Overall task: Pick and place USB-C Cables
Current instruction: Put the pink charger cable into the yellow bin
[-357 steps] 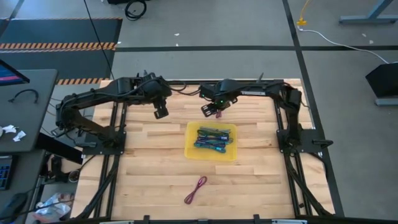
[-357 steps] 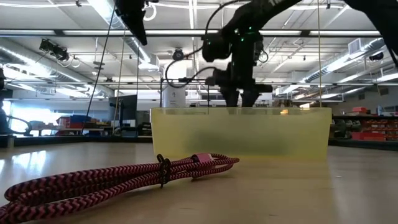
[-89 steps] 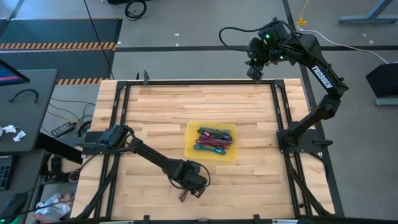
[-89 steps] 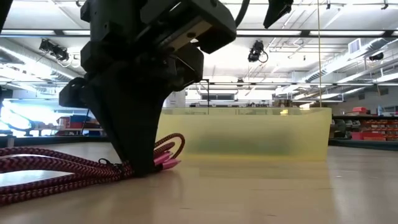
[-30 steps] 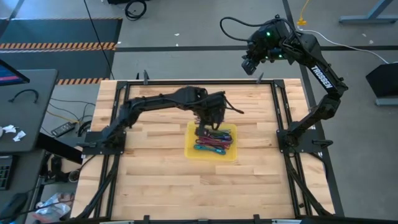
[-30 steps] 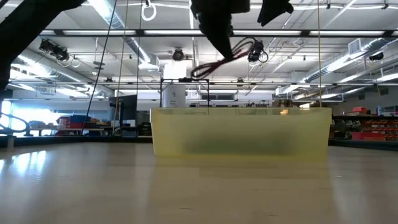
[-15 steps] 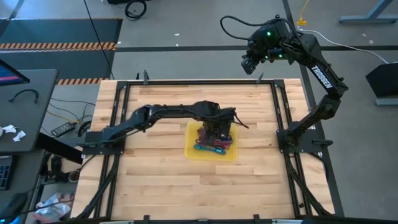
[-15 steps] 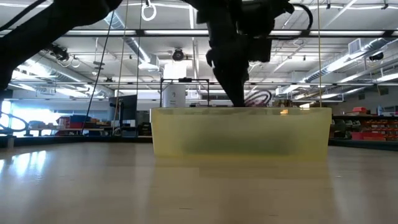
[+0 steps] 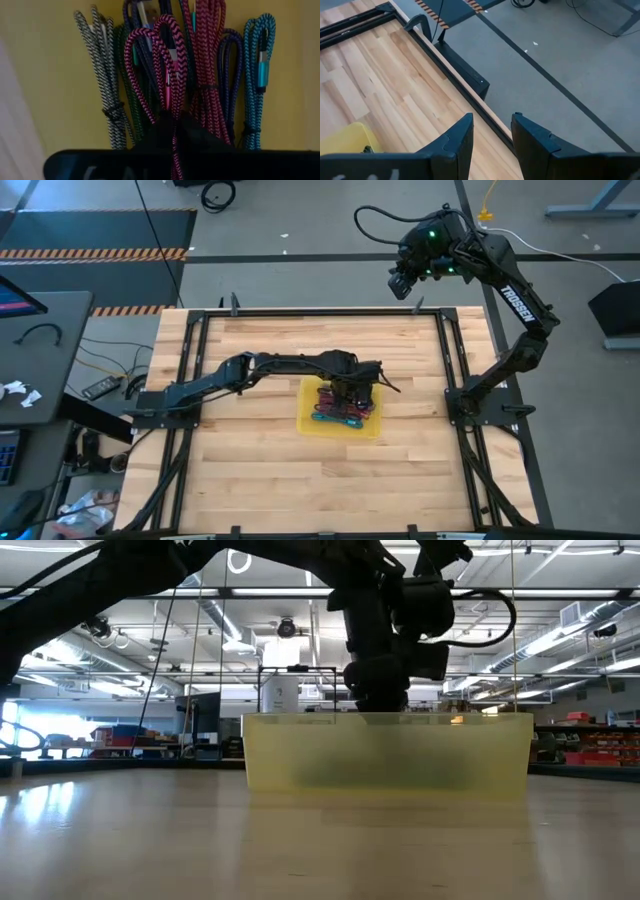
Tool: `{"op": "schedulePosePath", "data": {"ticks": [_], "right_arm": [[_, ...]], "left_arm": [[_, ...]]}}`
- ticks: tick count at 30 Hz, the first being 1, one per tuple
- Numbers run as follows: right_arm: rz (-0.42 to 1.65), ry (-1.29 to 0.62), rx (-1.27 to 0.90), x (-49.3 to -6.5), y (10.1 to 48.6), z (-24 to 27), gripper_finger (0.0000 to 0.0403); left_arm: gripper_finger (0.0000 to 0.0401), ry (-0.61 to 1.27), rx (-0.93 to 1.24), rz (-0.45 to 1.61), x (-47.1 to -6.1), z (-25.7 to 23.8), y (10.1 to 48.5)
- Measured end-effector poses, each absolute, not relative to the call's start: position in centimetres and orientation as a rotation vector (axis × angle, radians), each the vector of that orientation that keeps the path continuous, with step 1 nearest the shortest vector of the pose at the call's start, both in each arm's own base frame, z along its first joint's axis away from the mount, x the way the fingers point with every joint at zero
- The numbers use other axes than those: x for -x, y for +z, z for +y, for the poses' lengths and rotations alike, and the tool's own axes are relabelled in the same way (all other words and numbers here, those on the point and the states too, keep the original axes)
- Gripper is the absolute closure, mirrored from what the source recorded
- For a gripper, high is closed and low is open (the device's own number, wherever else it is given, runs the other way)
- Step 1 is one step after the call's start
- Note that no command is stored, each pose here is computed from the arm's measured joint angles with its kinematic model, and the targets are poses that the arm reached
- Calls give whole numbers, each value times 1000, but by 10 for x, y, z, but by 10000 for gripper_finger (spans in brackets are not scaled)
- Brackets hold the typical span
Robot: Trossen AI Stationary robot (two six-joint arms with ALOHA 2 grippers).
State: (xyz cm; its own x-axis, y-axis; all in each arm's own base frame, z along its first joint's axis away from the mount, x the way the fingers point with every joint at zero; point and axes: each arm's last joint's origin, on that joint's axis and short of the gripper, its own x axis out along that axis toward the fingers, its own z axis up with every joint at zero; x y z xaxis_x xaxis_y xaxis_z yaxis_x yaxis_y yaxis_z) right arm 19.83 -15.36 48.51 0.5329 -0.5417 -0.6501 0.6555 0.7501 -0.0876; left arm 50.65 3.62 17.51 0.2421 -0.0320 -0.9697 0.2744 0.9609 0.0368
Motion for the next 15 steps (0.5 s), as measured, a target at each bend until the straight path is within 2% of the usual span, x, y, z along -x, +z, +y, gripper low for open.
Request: {"op": "schedulePosePath", "data": {"ticks": [15], "right_arm": [[712, -713, -162, -199, 485, -154, 266]], "left_arm": [[393, -218, -174, 1291, -510, 36, 171]]}}
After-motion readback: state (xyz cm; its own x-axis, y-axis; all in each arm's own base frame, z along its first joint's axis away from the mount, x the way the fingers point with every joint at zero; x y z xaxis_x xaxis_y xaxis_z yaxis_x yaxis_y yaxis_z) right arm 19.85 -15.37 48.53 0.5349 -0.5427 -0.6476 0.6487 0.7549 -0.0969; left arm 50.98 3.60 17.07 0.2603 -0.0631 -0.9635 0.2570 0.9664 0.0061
